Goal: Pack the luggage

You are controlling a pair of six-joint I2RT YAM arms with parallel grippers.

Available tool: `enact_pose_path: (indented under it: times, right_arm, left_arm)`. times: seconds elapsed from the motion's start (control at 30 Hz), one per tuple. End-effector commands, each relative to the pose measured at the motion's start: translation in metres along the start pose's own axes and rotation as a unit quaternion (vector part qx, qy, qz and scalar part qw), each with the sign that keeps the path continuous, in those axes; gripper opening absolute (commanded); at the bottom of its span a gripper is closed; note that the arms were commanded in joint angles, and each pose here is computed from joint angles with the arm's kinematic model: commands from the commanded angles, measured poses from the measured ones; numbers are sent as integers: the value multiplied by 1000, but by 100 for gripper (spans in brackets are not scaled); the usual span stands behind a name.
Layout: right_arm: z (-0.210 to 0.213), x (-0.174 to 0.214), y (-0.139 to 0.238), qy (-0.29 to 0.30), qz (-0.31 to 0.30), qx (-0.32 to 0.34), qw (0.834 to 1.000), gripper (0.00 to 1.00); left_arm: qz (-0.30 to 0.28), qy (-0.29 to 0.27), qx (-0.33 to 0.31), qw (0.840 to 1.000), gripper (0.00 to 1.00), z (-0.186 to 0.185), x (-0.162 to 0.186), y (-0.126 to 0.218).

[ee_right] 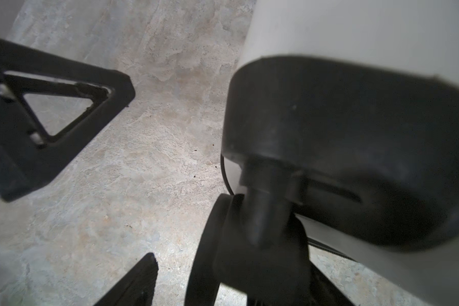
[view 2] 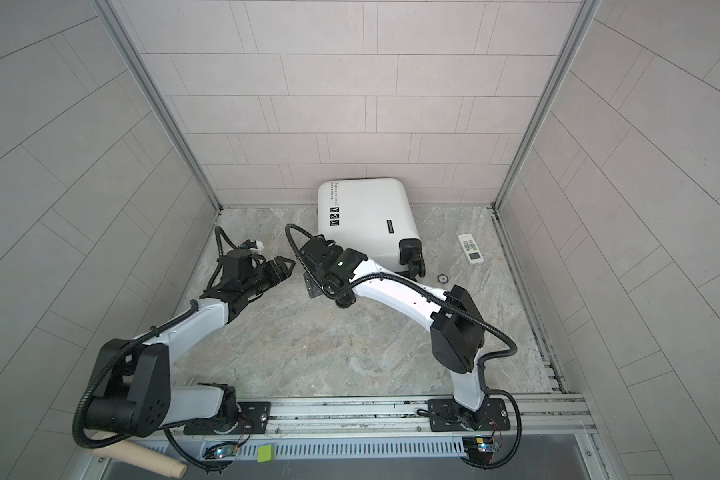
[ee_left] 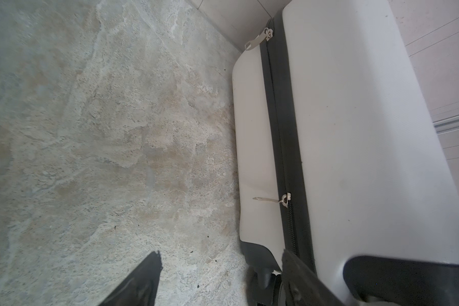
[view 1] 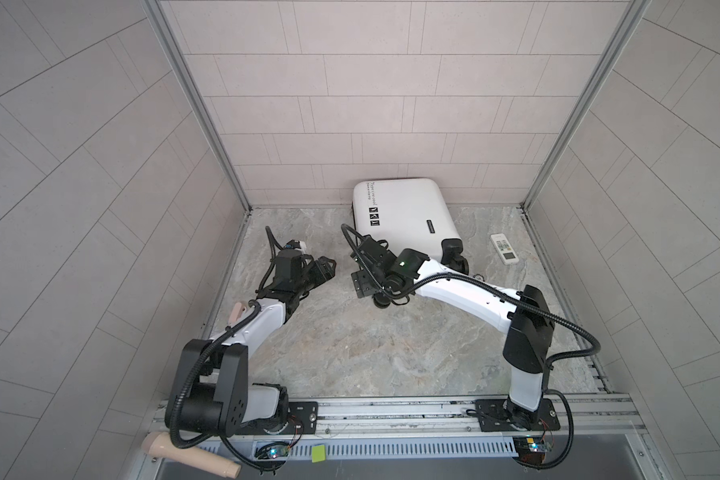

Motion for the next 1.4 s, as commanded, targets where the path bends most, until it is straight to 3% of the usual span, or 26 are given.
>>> enact_pose_path:
  times: [0.0,0.13,0.27,0.43,0.67,0.93,1.1,1.23,1.37]
  right_arm:
    - [1,-4,-3,-7,-17,26,999,78]
    - [3,-10,0,-6,-29,29,999,64]
    - [3,-16,12,-2,-44,24,999,40]
    - [3,-21,29,9,-56,14,998,28]
    - [-4,-22,50,17,-64,10,998,23]
    - [-13,-17,74,22,-67,-14,997,19]
    - [-27,-7,86,30,-66,-17,997,18]
    - [-39,2,84,36,-57,-7,998,18]
    - [-49,7,76,33,-49,-4,998,18]
  left_arm:
    - [-28,-1,10,1000,77,-1,-7,6]
    - [-32,-11,20,999,76,-3,-8,7]
    - [-36,-25,29,999,73,-6,-8,10]
    - [-42,-49,52,997,70,-16,-6,14]
    - [-64,-116,72,989,69,-40,1,22]
    - [-87,-148,100,980,64,-60,12,31]
    - [-108,-209,114,965,64,-83,27,42]
    - [-122,-275,96,949,70,-98,27,53]
    - [-146,-288,99,941,76,-109,13,64]
Point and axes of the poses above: each gripper's point midway between its finger pads, its own y axis back along the fingers, its own z axis along the line the jaws close on, x = y × z, the point moved 8 cm from there along y, back along the fingers, and after that the axes turned 13 degrees about -y, right-handed, at the moved point
